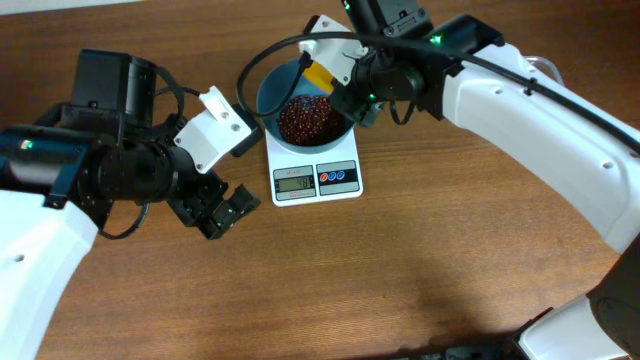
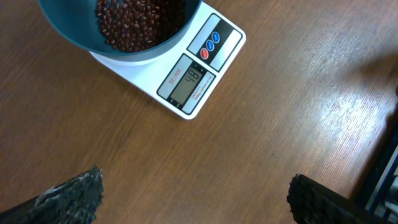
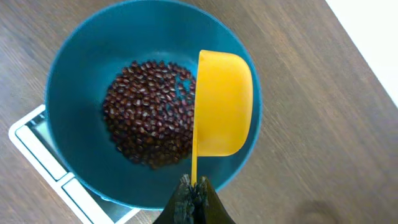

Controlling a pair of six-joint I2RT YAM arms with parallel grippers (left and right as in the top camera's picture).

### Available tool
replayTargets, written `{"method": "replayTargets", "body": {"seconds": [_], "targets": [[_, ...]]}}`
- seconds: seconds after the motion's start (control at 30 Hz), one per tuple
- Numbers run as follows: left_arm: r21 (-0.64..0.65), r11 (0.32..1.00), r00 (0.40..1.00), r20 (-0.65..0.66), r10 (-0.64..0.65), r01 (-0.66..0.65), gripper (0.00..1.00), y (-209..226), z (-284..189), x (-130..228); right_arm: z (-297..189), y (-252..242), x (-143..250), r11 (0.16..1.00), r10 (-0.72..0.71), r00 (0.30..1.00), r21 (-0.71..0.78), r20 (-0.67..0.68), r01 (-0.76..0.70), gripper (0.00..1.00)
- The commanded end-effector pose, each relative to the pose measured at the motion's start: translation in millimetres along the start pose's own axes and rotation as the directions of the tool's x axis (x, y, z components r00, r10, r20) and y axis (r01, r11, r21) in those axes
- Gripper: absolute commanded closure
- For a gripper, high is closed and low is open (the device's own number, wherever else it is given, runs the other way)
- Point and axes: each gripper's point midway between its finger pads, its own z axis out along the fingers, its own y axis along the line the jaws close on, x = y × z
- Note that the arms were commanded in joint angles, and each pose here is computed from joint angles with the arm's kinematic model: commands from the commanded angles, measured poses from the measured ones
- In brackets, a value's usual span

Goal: Scoop item into bowl and weigh 50g on scale
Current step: 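Tilt the scoop to pour beans into the teal bowl, then move the empty yellow scoop right into the bean tub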

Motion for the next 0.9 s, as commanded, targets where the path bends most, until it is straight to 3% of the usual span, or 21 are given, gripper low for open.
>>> {"method": "replayTargets", "body": {"seconds": [0.0, 0.1, 0.17, 0.23, 0.3, 0.4, 0.47, 0.53, 0.57, 0.67, 0.7, 0.8, 0.87], "targets": [[0.011, 1.000, 1.000, -0.001, -0.011, 0.011, 0.01, -2, 2, 1, -20, -17, -19, 0.997, 0.038, 0.997, 0.067, 0.062, -0.043, 0.96], [0.011, 1.000, 1.000, -0.001, -0.011, 0.011, 0.01, -2, 2, 1, -62, -73, -40, 0.946, 0.278, 0.938, 0.110, 0.208, -0.305, 0.96], [0.011, 1.000, 1.000, -0.001, -0.011, 0.011, 0.01, -2, 2, 1, -127, -138, -46, 0.865, 0.378, 0.852, 0.191, 0.363, -0.464, 0.96], [0.011, 1.000, 1.000, -0.001, -0.011, 0.011, 0.01, -2, 2, 1, -179, -182, -24, 0.753, 0.471, 0.750, 0.232, 0.465, -0.617, 0.96], [0.011, 1.000, 1.000, -0.001, -0.011, 0.011, 0.01, -2, 2, 1, -208, -207, 24, 0.627, 0.573, 0.666, 0.267, 0.478, -0.731, 0.96], [0.011, 1.000, 1.000, -0.001, -0.011, 0.011, 0.01, -2, 2, 1, -212, -207, 124, 0.453, 0.772, 0.555, 0.345, 0.309, -0.822, 0.96], [0.011, 1.000, 1.000, -0.001, -0.011, 0.011, 0.01, -2, 2, 1, -206, -187, 164, 0.367, 0.871, 0.453, 0.363, 0.189, -0.856, 0.96], [0.011, 1.000, 1.000, -0.001, -0.011, 0.011, 0.01, -2, 2, 1, -202, -173, 172, 0.208, 0.946, 0.268, 0.293, 0.180, -0.933, 0.96], [0.011, 1.000, 1.000, -0.001, -0.011, 0.011, 0.01, -2, 2, 1, -197, -157, 160, 0.206, 0.967, 0.226, 0.158, 0.121, -0.966, 0.96], [0.011, 1.000, 1.000, -0.001, -0.011, 0.011, 0.01, -2, 2, 1, -187, -110, 185, 0.190, 0.979, 0.182, 0.086, -0.091, -0.978, 0.96], [0.011, 1.000, 1.000, -0.001, -0.011, 0.011, 0.01, -2, 2, 1, -179, -102, 187, 0.202, 0.972, 0.198, 0.017, -0.127, -0.979, 0.96], [0.011, 1.000, 1.000, -0.001, -0.012, 0.012, 0.01, -2, 2, 1, -151, -88, 205, 0.127, 0.975, 0.139, -0.077, -0.173, -0.989, 0.96], [0.011, 1.000, 1.000, -0.001, -0.011, 0.011, 0.01, -2, 2, 1, -137, -84, 209, 0.122, 0.974, 0.139, -0.100, -0.180, -0.987, 0.96]]}}
